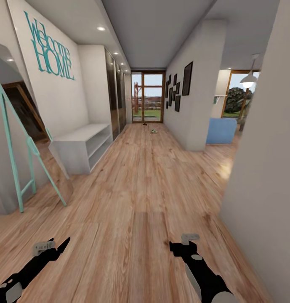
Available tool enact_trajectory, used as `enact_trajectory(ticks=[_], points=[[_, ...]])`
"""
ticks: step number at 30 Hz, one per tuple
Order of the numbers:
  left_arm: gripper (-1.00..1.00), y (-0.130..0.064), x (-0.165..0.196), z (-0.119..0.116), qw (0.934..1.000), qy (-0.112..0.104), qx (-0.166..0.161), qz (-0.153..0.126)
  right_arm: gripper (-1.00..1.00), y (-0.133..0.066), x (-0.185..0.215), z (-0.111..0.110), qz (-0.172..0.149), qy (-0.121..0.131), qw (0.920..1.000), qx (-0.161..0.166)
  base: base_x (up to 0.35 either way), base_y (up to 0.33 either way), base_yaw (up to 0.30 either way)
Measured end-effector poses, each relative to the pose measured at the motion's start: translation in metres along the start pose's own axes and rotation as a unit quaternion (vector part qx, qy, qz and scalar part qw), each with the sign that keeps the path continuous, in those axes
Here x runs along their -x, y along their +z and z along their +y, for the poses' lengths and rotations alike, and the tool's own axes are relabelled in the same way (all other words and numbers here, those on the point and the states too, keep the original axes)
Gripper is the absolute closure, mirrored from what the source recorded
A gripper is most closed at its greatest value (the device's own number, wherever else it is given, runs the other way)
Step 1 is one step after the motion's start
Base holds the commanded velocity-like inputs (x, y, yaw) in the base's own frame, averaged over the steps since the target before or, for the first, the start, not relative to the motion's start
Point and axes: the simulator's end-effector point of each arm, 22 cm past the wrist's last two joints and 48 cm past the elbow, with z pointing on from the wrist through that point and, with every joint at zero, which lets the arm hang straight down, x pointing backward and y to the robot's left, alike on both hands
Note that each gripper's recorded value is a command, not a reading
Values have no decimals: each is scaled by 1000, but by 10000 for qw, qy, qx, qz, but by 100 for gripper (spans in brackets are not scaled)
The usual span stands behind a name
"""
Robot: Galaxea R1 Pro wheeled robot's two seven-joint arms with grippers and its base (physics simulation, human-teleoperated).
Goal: Pick up the two gym shoes and the two sandals from the corridor floor and place them onto the hallstand (shoe rack) in the corridor, making sure they are on the rack and not on the floor. Arrange them so the two gym shoes are next to each other and the two sandals are next to each other.
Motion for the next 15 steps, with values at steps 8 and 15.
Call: enact_trajectory(ticks=[8,15], points=[[-100,0,0,0,10000,2,7,1,-100,0,1,0,-12,12,10000,3,347,0,0],[-100,0,0,0,10000,2,8,2,-100,0,1,0,-10,2,10000,3,347,0,0]])
